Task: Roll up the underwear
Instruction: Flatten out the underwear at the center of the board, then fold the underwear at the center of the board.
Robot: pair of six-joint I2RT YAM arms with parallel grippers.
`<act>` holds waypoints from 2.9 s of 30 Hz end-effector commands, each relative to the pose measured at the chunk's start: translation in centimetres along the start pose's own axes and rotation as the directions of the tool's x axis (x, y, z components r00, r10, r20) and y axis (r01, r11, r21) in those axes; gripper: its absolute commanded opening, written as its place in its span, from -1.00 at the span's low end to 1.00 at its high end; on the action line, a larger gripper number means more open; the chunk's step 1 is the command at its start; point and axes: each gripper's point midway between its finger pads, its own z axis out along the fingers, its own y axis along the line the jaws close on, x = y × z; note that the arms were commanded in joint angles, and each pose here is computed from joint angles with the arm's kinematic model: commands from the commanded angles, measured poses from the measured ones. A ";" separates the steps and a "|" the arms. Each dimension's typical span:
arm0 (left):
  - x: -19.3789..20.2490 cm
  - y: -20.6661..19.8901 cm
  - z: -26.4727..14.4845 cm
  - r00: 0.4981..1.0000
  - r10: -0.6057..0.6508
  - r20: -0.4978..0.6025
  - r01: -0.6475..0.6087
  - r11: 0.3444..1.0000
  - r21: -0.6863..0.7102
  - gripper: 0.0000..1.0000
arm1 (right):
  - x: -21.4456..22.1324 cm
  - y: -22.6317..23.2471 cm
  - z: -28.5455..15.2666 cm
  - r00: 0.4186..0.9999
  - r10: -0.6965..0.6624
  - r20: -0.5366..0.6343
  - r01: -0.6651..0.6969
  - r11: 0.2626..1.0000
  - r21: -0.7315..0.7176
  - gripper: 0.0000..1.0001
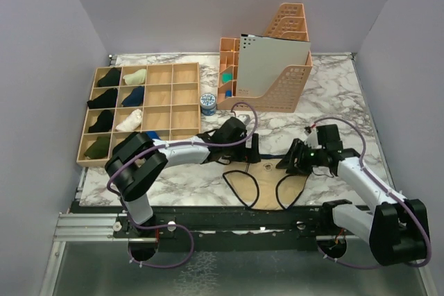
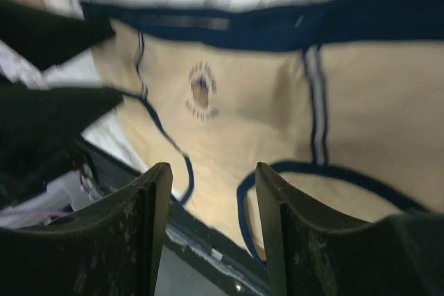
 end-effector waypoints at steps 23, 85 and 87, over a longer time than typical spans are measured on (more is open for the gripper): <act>-3.0 5.6 -0.6 1.000 0.013 0.003 -0.012 0.986 -0.164 0.98 | 1.2 -2.7 1.3 0.995 0.008 0.099 -0.030 0.975 0.219 0.12; -4.1 2.5 -13.7 0.968 0.030 0.248 -0.018 0.999 -0.050 0.98 | -7.8 2.7 -2.5 0.951 -0.247 0.184 0.131 0.865 0.484 -0.99; -4.2 2.6 -13.7 0.968 0.026 0.251 -0.012 0.998 -0.056 0.98 | -7.2 4.2 -1.6 0.950 -0.245 0.194 0.125 0.867 0.482 -0.99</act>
